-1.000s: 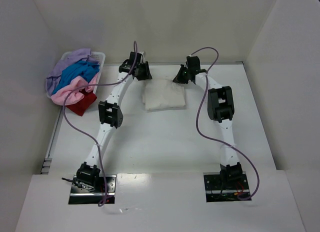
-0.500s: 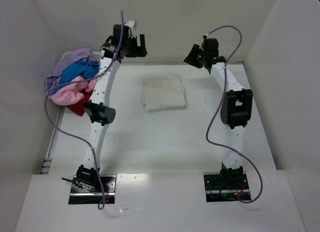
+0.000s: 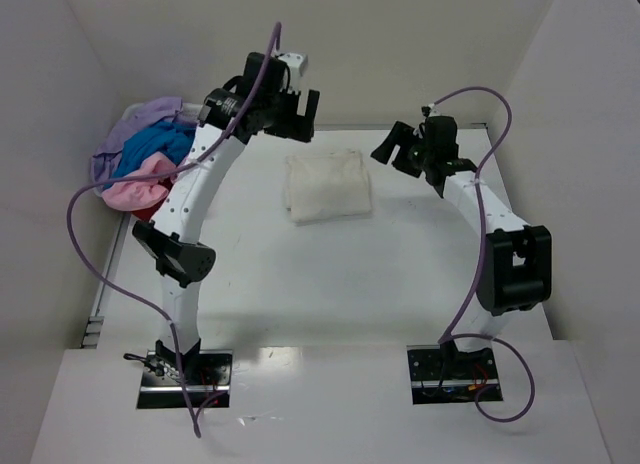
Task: Fold and stack the t-shirts
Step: Fold the long partially folded tshirt into a neat square, then put the neatly folded tshirt into the corner of the board with the right arm
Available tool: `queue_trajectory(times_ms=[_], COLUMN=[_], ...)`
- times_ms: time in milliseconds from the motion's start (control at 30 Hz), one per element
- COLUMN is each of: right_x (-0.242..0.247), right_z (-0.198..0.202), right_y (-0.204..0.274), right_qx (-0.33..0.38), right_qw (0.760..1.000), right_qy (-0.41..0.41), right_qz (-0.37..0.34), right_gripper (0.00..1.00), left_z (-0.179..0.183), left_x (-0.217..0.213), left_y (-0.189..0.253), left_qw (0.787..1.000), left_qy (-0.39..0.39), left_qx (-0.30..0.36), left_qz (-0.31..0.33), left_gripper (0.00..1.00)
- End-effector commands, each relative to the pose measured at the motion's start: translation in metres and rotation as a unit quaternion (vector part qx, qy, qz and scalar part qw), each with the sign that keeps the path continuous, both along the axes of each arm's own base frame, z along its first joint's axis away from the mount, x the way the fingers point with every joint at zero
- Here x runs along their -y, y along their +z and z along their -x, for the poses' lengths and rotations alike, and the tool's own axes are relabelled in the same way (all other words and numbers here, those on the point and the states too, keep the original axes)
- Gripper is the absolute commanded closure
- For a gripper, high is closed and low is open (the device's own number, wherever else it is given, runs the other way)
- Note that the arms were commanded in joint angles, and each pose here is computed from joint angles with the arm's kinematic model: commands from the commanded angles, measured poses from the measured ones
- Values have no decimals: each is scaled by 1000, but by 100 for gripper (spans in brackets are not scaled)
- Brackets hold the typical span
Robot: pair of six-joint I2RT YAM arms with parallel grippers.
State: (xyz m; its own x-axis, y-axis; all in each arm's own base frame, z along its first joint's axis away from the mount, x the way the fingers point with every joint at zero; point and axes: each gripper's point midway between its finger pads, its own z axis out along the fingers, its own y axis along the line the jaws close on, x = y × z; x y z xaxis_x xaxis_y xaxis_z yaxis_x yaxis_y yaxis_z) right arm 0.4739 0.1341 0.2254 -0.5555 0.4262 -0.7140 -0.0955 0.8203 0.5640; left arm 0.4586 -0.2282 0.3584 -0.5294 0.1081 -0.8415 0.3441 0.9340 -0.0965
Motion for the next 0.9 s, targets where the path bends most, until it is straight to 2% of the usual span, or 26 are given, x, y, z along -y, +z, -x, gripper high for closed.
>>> queue_trajectory(times_ms=[0,67,100,133,167,200,233,267,300,367,400,500,533,567,600,733,800,867], right_x=[-1,0,2,3,3,3,3,3,1,1,-1,-8,-11,-11,-12,-15,-19,-22], right_z=[5,6,7,9,9,8,7,6,6,3,3,1,-2,-5,-10,-21,-25,-26], right_y=[-7,-10,-16,-21,-21,-28,-32,-42,-48,-61,-75,-96,-95,-97,-94,-117,-119,-129], right_qx=[4,1,-4,-8,-8,-12,-14,-24,-31,-44,-60,-73,-69,-70,-69,-93,-95,-106], right_qw=[1000,1000,1000,1000,1000,1000,1000,999,999,999,998,996,996,996,996,994,993,991], right_qy=[5,8,3,6,6,6,8,9,14,20,26,51,57,57,57,62,72,79], right_qz=[-2,5,8,13,13,14,19,21,19,14,13,11,7,7,7,6,0,-5], right_gripper=[19,19,17,16,16,14,13,13,13,12,12,9,9,8,8,8,8,8], left_z=[25,27,45,50,48,66,71,70,83,86,91,96,100,103,109,120,119,112], left_x=[-30,-31,-37,-37,-35,-41,-42,-40,-44,-44,-48,-49,-48,-48,-45,-59,-66,-66], left_y=[11,20,45,9,18,37,34,10,20,10,-14,-32,-55,-42,-43,-37,-36,-50], left_qw=[999,999,997,999,997,994,992,992,989,985,987,987,989,984,982,967,967,974], left_qy=[44,48,43,40,39,36,42,39,37,36,36,39,32,20,6,23,35,43], left_qx=[1,25,56,22,56,83,86,79,97,104,87,82,66,102,111,172,175,147], left_qz=[-15,5,25,17,35,62,79,88,110,134,128,132,128,142,153,186,183,168], left_gripper=[0,0,0,0,0,0,0,0,0,0,0,0,0,0,0,0,0,0])
